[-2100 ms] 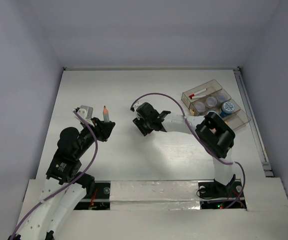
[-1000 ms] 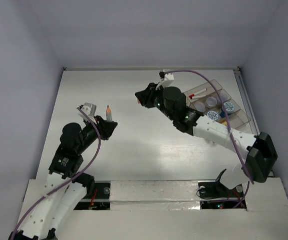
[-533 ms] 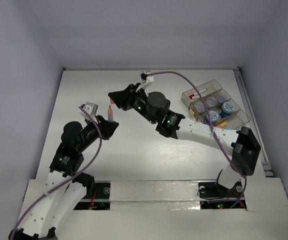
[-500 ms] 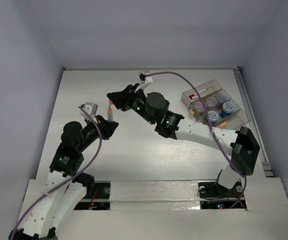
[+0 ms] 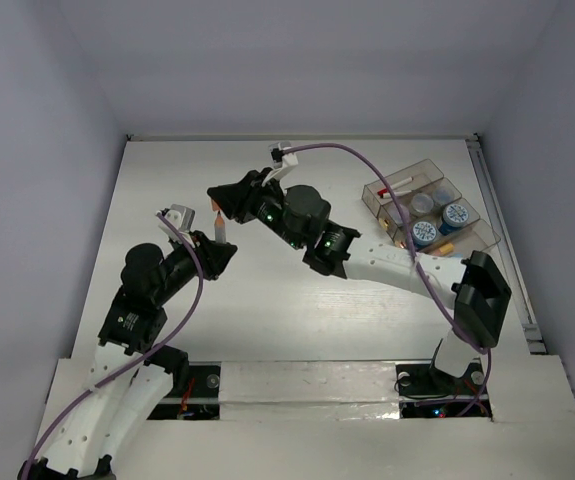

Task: Sort the stationery into containers
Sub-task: Close the pen cap on the pen.

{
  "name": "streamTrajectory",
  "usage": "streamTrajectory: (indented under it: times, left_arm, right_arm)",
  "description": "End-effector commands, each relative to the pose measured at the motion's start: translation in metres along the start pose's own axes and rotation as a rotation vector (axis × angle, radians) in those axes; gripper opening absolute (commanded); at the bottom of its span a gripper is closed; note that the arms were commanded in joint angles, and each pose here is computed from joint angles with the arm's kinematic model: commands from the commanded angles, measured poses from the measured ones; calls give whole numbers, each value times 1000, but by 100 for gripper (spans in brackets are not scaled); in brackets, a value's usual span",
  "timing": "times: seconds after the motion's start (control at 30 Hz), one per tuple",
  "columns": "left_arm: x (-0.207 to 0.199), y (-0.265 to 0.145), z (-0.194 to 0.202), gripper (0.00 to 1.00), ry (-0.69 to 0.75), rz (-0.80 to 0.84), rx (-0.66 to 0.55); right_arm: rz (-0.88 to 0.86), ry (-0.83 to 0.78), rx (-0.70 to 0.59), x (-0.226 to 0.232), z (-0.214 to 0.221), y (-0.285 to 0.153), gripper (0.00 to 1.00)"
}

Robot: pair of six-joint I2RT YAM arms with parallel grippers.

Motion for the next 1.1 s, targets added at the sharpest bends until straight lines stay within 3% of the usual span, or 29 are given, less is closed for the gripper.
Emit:
streamTrajectory:
  times: [0.0,1.07]
  left_arm:
    - [-6,-1,-13,0,33,42,-72]
    - [-2,-9,-20,0,36,-26,-131]
  right_arm:
    - [-40,9,-69,15,-16,9,0]
    - [31,-72,9,27,15,9,0]
Point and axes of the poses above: each gripper's point midway between its finger pads, its own y axis out along the fingers, its own x axis along the line the jaws close on, z = x × y, the point moved 10 cm from there along -y, back along the fingers, and after that the axes turned 2 degrees about y, right-handed, at the moved point
